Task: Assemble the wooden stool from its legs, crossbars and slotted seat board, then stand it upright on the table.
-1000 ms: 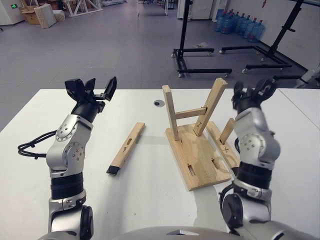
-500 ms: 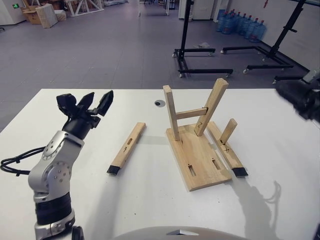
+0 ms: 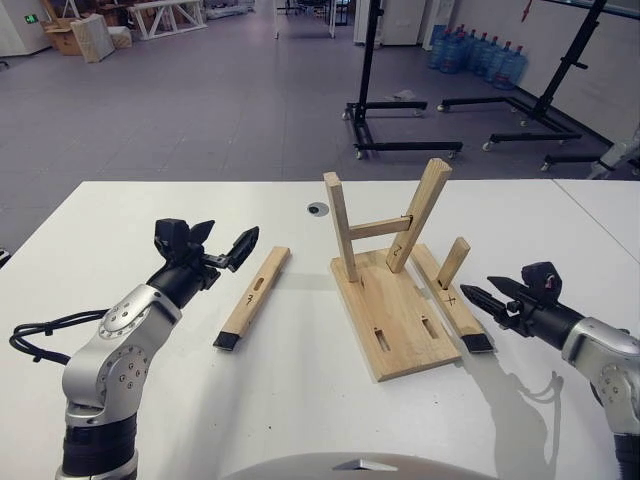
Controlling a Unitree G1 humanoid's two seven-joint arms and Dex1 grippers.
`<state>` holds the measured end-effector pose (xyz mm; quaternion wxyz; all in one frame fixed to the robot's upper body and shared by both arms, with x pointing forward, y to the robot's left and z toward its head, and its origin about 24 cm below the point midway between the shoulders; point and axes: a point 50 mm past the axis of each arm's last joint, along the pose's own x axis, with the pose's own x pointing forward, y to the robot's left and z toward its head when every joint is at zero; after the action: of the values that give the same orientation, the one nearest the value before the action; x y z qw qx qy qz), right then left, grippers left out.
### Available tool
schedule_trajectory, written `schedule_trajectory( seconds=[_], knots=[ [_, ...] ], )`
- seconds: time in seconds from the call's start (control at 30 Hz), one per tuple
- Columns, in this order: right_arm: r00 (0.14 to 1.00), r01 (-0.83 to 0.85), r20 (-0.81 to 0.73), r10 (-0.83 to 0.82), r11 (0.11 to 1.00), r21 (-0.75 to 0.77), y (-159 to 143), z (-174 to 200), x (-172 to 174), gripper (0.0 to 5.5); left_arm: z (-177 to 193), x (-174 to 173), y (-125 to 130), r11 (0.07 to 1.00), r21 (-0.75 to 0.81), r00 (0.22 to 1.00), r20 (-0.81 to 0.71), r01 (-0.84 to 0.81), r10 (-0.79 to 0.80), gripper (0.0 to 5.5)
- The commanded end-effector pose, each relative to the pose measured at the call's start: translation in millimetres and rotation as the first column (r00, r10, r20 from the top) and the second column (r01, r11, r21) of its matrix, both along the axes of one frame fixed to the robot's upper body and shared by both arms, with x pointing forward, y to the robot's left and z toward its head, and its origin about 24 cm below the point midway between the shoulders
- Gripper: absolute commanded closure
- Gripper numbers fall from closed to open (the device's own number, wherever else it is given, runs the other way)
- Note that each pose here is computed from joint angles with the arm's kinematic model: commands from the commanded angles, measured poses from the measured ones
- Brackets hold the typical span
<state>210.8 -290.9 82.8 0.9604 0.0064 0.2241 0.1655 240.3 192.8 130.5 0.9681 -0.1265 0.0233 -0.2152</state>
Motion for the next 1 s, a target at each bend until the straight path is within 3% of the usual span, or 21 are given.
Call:
schedule_trajectory(
  seconds=[0.03, 0.8, 1.0],
  knots=[
    [0.999, -0.008, -0.039, 0.007, 1.000, -0.019, 6.2, -13.5, -1.9, 2.01, 3.4, 3.7, -1.8, 1.000, -0.005, 1.000, 0.015, 0.006, -0.006, 0.10],
    [0.991, -0.018, -0.135, 0.000, 0.992, -0.126, 20.9, -56.5, -1.2, 2.01, 2.5, 12.2, -4.4, 1.000, 0.019, 0.999, 0.031, -0.023, 0.023, 0.10],
    [0.983, -0.007, -0.181, -0.020, 0.989, -0.146, 8.8, -60.9, -2.9, 3.04, 1.6, 13.0, -6.0, 1.000, 0.019, 0.999, 0.038, -0.024, 0.023, 0.10]
  ],
)
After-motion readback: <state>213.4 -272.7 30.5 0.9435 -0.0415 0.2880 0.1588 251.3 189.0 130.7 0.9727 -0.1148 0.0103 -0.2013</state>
